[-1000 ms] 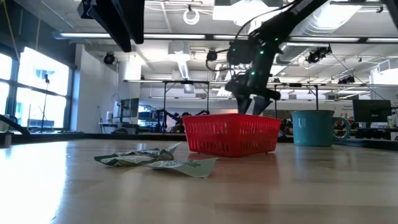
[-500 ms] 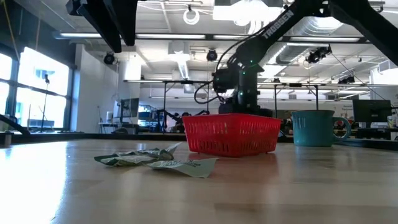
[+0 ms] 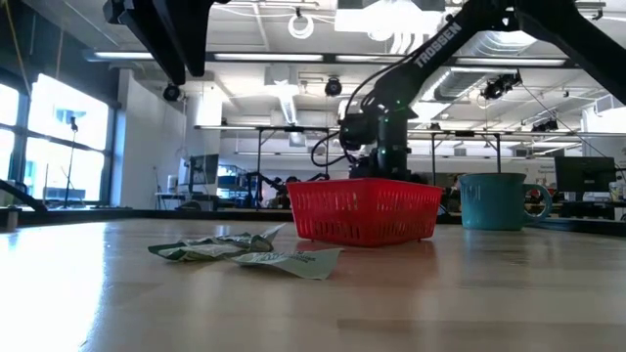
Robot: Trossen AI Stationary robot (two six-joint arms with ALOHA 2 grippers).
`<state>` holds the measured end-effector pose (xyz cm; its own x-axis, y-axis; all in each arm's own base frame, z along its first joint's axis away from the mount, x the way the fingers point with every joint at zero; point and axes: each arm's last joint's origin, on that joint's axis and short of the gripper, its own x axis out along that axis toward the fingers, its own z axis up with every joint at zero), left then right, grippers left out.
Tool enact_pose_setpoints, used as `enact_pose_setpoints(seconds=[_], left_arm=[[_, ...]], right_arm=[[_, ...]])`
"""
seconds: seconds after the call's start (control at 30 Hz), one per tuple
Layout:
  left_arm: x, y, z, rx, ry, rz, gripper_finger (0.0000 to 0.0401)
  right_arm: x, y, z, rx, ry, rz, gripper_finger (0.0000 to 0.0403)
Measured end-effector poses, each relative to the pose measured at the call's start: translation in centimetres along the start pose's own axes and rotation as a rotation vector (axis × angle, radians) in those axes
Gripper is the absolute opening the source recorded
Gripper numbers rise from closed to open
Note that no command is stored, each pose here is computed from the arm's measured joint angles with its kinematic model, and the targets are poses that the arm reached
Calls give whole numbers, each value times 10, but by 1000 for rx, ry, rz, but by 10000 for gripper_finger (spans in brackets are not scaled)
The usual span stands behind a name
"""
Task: Pick and place items into bin
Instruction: Put the white stevia pack into the red bin
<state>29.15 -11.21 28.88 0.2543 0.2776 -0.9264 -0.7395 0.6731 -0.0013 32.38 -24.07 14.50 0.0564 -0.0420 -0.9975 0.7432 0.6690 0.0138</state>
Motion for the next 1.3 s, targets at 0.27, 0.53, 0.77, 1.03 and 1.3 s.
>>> enact_pose_setpoints(seconds=[0.27,0.53,0.77,1.03,1.3], left_arm=[[0,0,0,58,-6,5,211],[0,0,1,87,-13,8,211],[7,5,3,72,12,22,211],[39,15,-7,21,124,-122,211],[66,-1,-50,134,-20,-312,211]], right_arm=[[-14,13,-14,-115,81,50,5],[-79,72,-54,-339,2,92,3],[-121,132,-103,-470,-15,355,6],[-93,186,-129,-569,-134,263,85],[-110,195,-157,-651,-288,-35,216]])
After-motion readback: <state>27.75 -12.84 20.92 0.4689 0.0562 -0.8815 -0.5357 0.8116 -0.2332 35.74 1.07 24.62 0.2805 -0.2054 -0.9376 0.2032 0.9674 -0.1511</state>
